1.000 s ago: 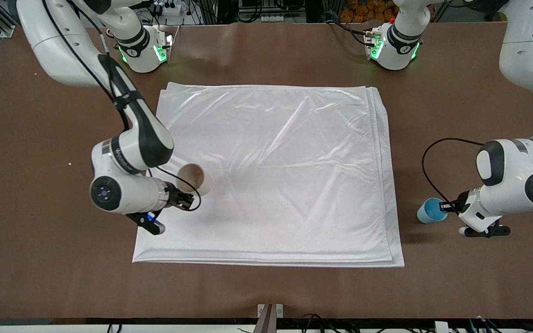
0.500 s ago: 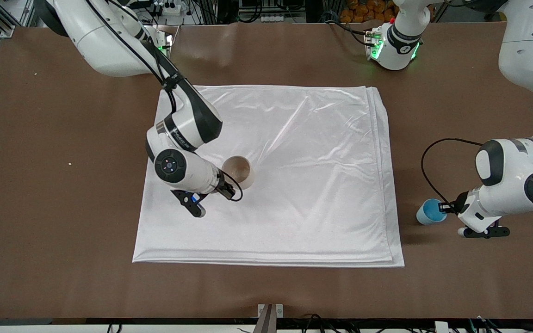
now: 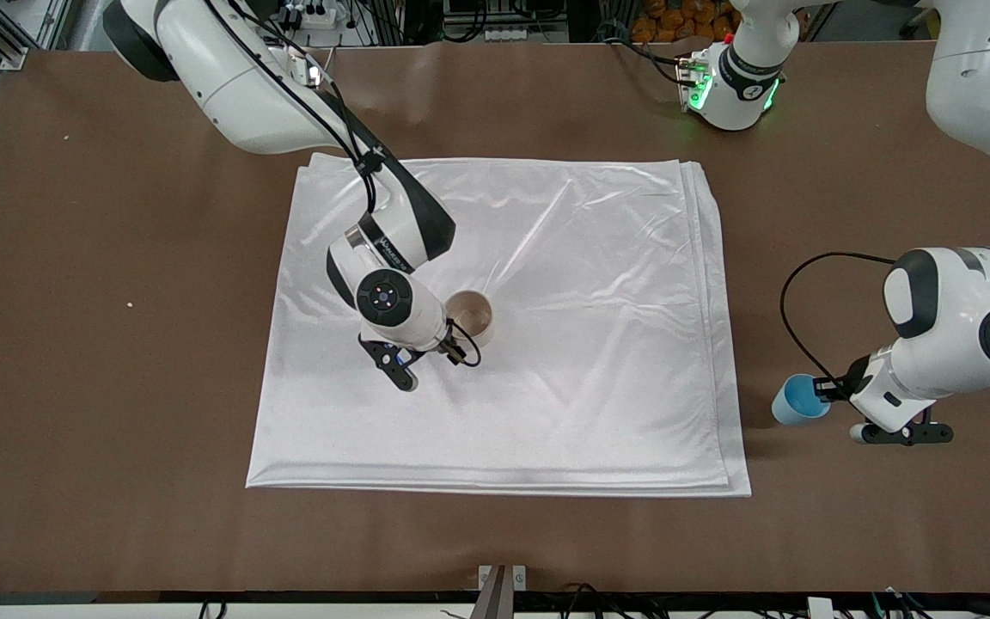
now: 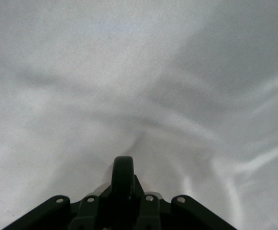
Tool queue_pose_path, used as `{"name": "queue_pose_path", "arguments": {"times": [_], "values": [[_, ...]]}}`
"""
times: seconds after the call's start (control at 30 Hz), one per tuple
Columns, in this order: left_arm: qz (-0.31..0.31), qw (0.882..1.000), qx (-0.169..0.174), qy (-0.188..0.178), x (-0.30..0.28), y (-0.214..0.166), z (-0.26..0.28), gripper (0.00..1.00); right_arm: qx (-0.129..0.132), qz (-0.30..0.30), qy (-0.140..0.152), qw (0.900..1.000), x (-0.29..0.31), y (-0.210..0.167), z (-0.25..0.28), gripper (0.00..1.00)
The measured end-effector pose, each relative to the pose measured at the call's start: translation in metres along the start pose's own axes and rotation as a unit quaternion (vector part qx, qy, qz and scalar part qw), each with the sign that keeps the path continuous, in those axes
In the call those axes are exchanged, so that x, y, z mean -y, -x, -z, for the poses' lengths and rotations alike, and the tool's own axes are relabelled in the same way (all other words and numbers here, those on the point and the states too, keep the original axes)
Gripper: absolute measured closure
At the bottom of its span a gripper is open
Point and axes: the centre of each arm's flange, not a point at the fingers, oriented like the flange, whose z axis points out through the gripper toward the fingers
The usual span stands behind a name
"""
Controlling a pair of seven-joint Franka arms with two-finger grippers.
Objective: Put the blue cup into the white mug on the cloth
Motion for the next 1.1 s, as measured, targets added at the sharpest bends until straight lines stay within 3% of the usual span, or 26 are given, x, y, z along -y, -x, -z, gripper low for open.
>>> {"name": "queue_pose_path", "arguments": {"times": [0.17, 0.3, 0.53, 0.57, 0.7, 0.87, 1.1], "values": [[-0.009, 1.0, -0.008, 0.003, -0.012, 0.0, 0.015, 0.97, -0.012, -0.006, -0.002, 1.0, 0.004, 0.012, -0.021, 0.9], [-0.016, 1.0, -0.013, 0.006, -0.022, 0.0, 0.025, 0.97, -0.015, -0.01, -0.004, 1.0, 0.005, 0.017, -0.028, 0.8], [-0.032, 0.999, -0.024, -0.002, -0.036, 0.0, 0.04, 0.97, -0.017, -0.012, -0.004, 1.0, 0.005, 0.014, -0.029, 0.48], [-0.034, 0.999, -0.025, -0.003, -0.038, 0.0, 0.042, 0.97, -0.018, -0.012, -0.005, 1.0, 0.006, 0.013, -0.028, 0.39], [-0.039, 0.999, -0.03, -0.005, -0.044, 0.0, 0.051, 0.97, -0.026, -0.012, -0.009, 1.0, 0.007, 0.007, -0.022, 0.23], [-0.044, 0.998, -0.033, -0.007, -0.05, 0.002, 0.063, 0.97, -0.035, 0.01, 0.012, 0.999, 0.0, -0.023, -0.012, 0.01], [-0.059, 0.998, -0.036, -0.009, -0.072, 0.006, 0.082, 0.97, -0.013, 0.081, 0.06, 0.995, -0.03, -0.101, 0.017, 0.0]]}}
